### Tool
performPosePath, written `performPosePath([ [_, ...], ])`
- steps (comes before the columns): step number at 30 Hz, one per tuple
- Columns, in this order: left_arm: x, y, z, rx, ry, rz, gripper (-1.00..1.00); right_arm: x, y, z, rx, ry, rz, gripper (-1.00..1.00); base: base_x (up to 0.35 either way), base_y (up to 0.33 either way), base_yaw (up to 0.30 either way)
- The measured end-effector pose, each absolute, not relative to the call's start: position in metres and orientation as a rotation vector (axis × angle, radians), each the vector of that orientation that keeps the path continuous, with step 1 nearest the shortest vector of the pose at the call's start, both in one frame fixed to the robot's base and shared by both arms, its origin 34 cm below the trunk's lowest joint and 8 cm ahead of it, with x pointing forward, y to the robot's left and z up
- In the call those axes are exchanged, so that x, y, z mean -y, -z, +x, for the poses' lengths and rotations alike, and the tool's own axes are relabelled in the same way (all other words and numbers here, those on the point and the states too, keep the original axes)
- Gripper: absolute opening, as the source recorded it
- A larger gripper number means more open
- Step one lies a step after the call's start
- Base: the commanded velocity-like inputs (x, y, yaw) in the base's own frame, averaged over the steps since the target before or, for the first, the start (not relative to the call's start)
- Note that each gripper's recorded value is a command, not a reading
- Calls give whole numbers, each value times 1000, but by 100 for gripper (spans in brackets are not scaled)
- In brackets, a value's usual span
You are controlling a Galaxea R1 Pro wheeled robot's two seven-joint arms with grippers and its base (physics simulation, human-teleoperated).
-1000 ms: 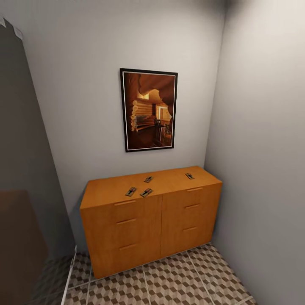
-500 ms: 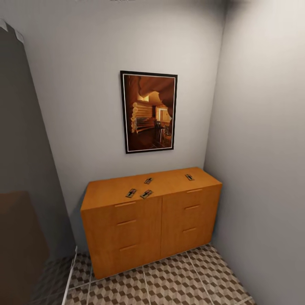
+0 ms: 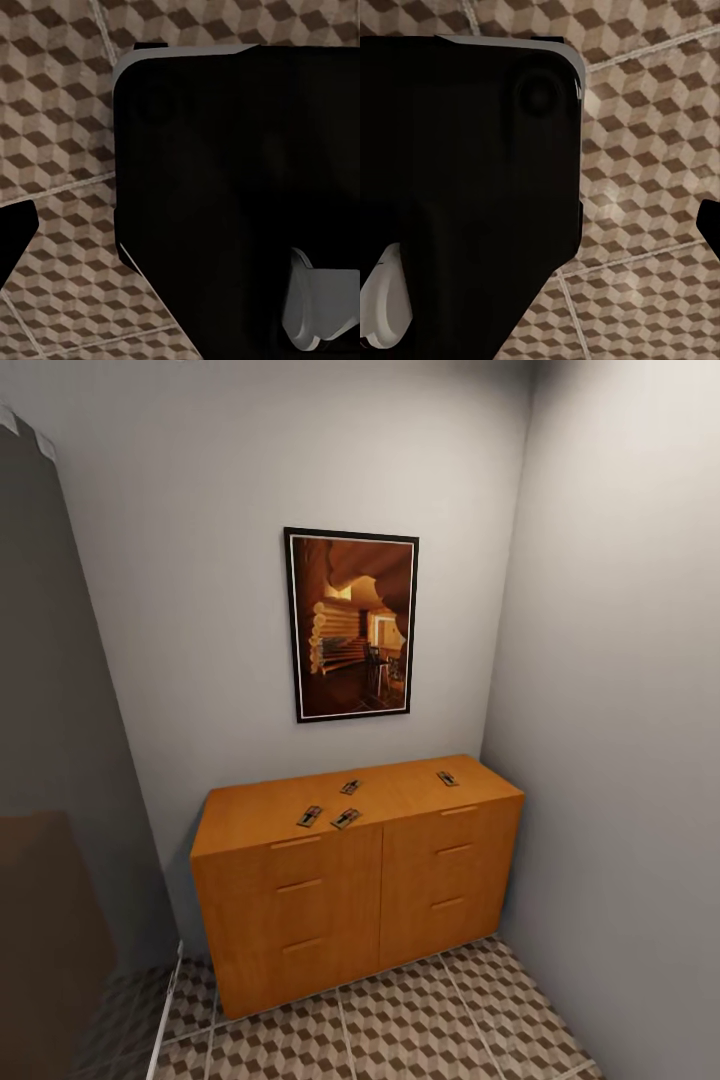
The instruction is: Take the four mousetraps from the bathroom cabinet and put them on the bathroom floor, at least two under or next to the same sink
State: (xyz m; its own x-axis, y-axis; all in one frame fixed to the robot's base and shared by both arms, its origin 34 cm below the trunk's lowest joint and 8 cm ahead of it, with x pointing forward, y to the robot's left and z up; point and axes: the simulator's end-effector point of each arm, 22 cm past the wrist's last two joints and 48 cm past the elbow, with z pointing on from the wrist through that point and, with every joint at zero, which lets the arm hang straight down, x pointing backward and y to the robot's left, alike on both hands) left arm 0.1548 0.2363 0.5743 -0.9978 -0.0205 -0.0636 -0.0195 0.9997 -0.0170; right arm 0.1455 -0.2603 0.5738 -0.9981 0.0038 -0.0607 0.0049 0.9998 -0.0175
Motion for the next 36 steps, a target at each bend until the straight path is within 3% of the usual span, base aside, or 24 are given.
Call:
performPosePath([
  [19, -237, -574, 155, -3078, 25, -31, 100, 260, -574, 146, -3081, 27, 7, 100, 0, -2, 0],
  [36, -238, -574, 155, -3077, 20, -35, 100, 260, -574, 146, -3081, 27, 6, 100, 0, -104, 0],
])
